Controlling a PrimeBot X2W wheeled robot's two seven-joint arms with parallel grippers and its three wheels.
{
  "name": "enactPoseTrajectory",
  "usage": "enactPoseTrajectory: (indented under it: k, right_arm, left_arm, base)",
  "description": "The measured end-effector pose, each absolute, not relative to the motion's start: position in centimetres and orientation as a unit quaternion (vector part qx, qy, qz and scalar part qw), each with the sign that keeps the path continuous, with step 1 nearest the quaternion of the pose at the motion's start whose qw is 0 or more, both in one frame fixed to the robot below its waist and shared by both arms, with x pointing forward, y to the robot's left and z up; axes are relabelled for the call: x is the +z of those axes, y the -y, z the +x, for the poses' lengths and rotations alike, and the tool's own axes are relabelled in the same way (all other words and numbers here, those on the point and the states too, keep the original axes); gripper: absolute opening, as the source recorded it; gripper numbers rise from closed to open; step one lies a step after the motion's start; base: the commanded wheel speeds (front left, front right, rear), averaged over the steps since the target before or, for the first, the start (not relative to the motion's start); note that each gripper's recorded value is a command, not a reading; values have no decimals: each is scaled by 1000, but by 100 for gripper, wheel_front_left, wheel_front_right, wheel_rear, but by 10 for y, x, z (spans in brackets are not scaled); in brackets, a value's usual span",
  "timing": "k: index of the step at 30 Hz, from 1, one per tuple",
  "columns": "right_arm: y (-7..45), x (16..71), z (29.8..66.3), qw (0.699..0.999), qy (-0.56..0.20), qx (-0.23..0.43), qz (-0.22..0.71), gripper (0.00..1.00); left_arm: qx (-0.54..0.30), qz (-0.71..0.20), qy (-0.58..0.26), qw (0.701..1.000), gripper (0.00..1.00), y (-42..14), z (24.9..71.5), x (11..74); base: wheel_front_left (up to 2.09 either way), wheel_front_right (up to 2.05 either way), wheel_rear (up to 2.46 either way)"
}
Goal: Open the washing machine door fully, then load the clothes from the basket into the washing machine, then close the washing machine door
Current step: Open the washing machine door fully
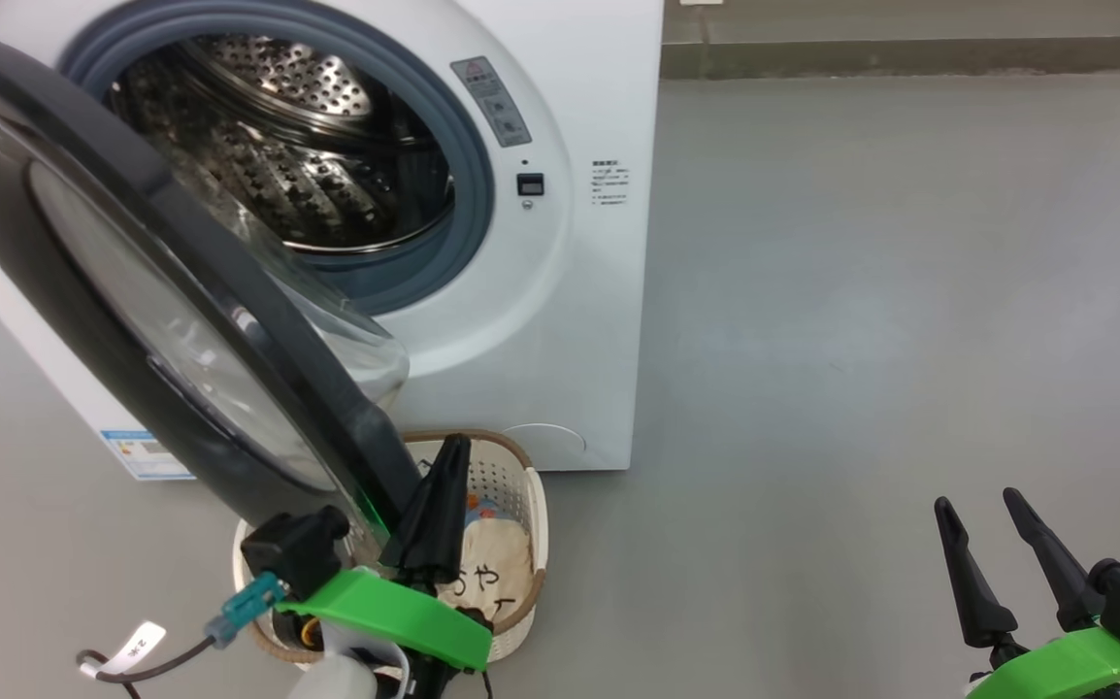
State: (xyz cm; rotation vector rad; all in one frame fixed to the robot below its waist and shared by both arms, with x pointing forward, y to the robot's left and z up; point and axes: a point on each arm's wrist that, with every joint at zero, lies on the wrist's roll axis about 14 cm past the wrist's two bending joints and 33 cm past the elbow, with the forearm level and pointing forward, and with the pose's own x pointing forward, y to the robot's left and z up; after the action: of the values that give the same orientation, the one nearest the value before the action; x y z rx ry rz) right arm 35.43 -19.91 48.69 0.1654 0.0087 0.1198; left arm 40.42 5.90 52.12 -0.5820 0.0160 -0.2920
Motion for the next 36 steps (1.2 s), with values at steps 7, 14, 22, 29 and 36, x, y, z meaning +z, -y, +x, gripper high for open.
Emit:
enactPoseTrajectory:
  k: [7,14,22,29,36]
  right_arm:
    - [186,489,362,993,-2,80,82,100]
    - [173,492,369,992,0,100,81,100]
    - [153,494,380,988,0,130,81,100]
    - [139,494,386,985,-2,149,82,100]
    - [123,493,391,982,-5,171,82,100]
  left_arm:
    - [-133,-281,-4,950,0,-68,398,521]
    - [-119,-276,-10,954,0,-77,387,512]
    - [-88,-275,-15,957,0,-96,375,502]
    - [-65,-269,-11,961,0,-113,370,499]
    - [-42,-258,-4,965,0,-129,361,498]
  base:
    - [0,0,0]
    - [0,0,0]
    - [0,0,0]
    - [0,0,0]
    - [0,0,0]
